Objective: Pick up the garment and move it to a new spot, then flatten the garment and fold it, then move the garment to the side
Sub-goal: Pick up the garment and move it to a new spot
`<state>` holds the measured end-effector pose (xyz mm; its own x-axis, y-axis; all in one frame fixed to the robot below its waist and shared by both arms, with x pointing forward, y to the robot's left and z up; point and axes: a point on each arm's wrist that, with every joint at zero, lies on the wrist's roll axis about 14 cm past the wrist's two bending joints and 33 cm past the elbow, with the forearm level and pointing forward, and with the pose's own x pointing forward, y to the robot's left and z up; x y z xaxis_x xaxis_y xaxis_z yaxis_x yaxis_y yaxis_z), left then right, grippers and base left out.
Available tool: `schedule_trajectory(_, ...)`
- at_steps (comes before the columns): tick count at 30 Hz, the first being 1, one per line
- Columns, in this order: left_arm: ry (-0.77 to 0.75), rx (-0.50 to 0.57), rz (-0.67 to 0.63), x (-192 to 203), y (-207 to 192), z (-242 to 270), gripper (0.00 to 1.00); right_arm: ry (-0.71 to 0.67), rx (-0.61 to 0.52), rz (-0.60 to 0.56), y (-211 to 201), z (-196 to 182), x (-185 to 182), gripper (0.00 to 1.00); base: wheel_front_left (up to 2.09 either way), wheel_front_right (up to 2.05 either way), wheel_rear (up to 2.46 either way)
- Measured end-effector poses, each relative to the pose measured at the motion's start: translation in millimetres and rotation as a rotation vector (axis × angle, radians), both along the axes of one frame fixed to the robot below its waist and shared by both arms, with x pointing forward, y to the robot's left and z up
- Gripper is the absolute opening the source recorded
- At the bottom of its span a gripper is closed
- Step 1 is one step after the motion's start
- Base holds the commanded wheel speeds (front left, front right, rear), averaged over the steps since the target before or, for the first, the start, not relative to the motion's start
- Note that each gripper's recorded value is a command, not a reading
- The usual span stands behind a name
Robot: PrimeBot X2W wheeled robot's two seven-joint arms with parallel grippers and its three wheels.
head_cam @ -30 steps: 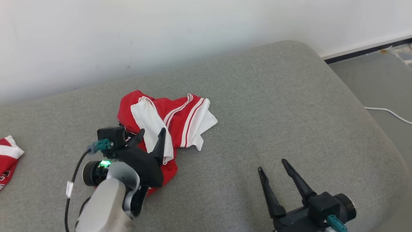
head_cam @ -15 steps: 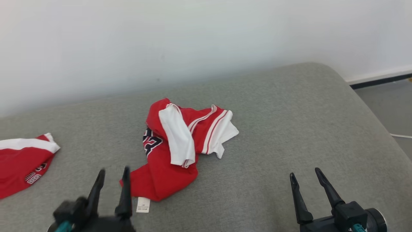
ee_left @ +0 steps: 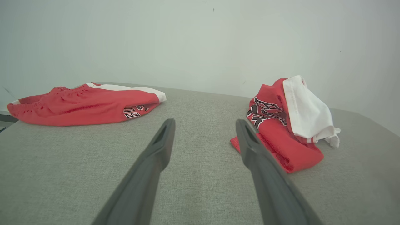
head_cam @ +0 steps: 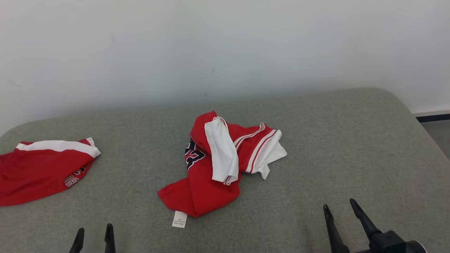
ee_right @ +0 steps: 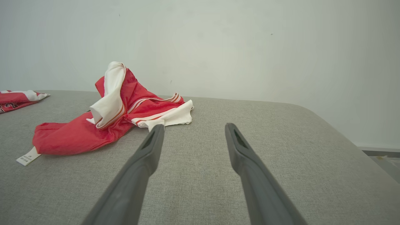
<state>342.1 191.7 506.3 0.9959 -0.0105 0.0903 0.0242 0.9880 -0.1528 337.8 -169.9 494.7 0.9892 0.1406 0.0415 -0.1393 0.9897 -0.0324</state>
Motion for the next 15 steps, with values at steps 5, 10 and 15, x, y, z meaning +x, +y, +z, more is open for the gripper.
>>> schedule_trajectory(5,0.004,-0.005,0.034,-8.2,12.4,-2.1,1.00,0.008,-0.002,0.013,2.7,-2.2,1.1,1.00,0.00,0.00,0.00)
schedule_trajectory(10,0.010,-0.008,0.044,-10.4,15.8,-4.5,1.00,0.017,-0.002,0.016,3.6,-5.0,2.6,1.00,0.00,0.00,0.00)
schedule_trajectory(15,0.010,-0.008,0.047,-10.0,16.2,-4.5,1.00,0.020,0.000,0.018,4.6,-5.9,3.8,1.00,0.00,0.00,0.00)
